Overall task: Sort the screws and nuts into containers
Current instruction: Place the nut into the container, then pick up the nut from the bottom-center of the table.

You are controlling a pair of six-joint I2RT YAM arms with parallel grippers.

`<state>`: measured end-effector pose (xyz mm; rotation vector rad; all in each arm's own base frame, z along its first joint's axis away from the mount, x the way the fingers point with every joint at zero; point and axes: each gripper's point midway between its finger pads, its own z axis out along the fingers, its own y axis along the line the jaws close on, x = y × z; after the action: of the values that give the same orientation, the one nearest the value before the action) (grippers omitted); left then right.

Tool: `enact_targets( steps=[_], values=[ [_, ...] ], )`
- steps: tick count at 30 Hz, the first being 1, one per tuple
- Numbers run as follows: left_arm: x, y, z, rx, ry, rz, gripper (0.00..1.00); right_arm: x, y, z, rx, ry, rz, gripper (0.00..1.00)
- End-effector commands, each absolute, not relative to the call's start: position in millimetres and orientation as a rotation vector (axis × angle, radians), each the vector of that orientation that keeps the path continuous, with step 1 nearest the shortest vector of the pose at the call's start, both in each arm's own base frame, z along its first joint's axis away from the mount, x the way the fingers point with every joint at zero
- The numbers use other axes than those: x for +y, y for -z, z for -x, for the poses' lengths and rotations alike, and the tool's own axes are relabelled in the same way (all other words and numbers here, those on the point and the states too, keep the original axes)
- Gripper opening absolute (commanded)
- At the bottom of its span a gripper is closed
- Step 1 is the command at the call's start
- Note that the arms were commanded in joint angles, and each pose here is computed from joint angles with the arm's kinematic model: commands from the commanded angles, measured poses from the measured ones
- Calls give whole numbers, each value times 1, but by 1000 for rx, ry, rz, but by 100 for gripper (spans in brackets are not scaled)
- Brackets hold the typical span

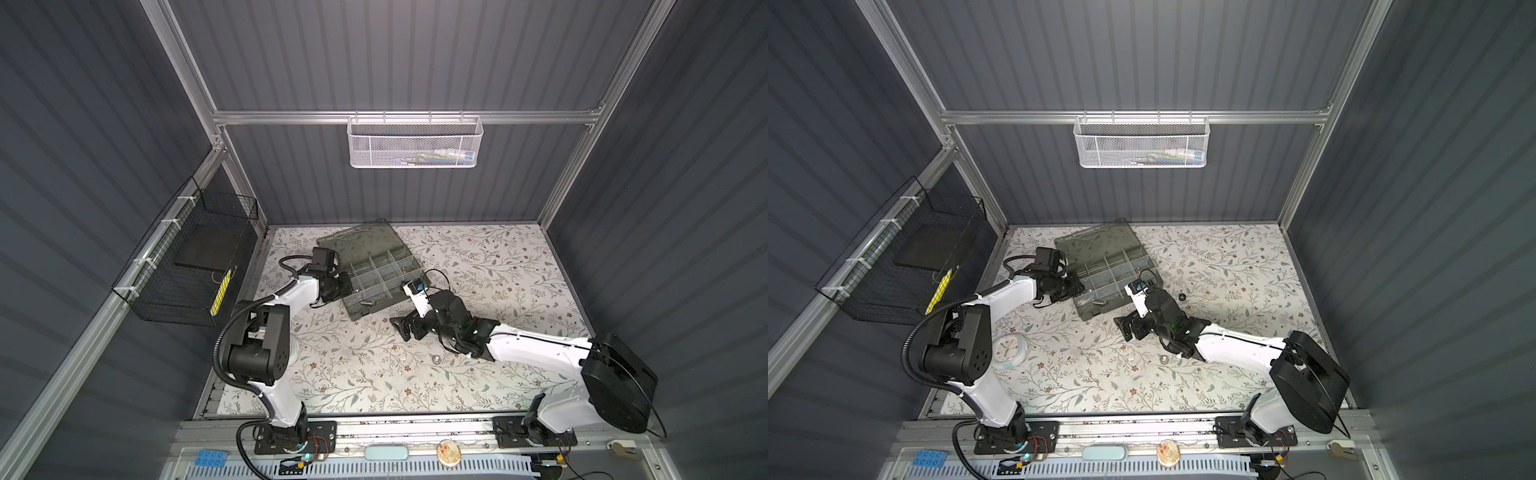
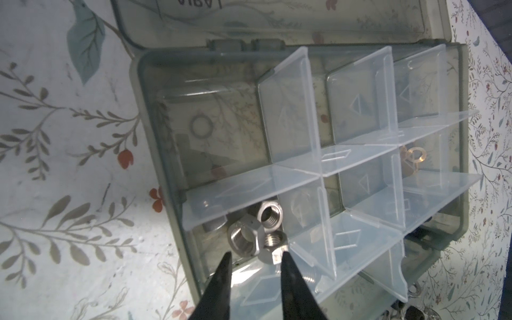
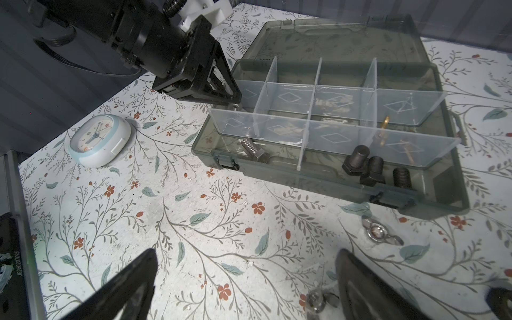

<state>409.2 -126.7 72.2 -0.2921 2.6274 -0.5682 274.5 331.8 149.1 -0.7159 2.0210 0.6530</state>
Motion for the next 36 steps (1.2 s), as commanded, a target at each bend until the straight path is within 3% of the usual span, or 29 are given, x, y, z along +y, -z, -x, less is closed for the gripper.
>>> enact_targets(
  steps=[1, 10, 22, 32, 36],
  values=[
    [-123, -67, -405, 2640, 554, 300, 32, 335, -156, -275, 1997, -663, 711, 99],
    [-125, -82, -403, 2613, 580, 292, 42, 335, -155, -274, 2001, -670, 709, 99],
    [-139, -126, -391, 2555, 600, 200, 71, 335, -155, -276, 2002, -669, 697, 99],
    [-184, -161, -368, 2528, 544, -10, 100, 320, -160, -285, 1988, -621, 643, 99],
    [-203, -165, -355, 2526, 585, -58, 100, 299, -165, -295, 1992, -630, 547, 99]
  ],
)
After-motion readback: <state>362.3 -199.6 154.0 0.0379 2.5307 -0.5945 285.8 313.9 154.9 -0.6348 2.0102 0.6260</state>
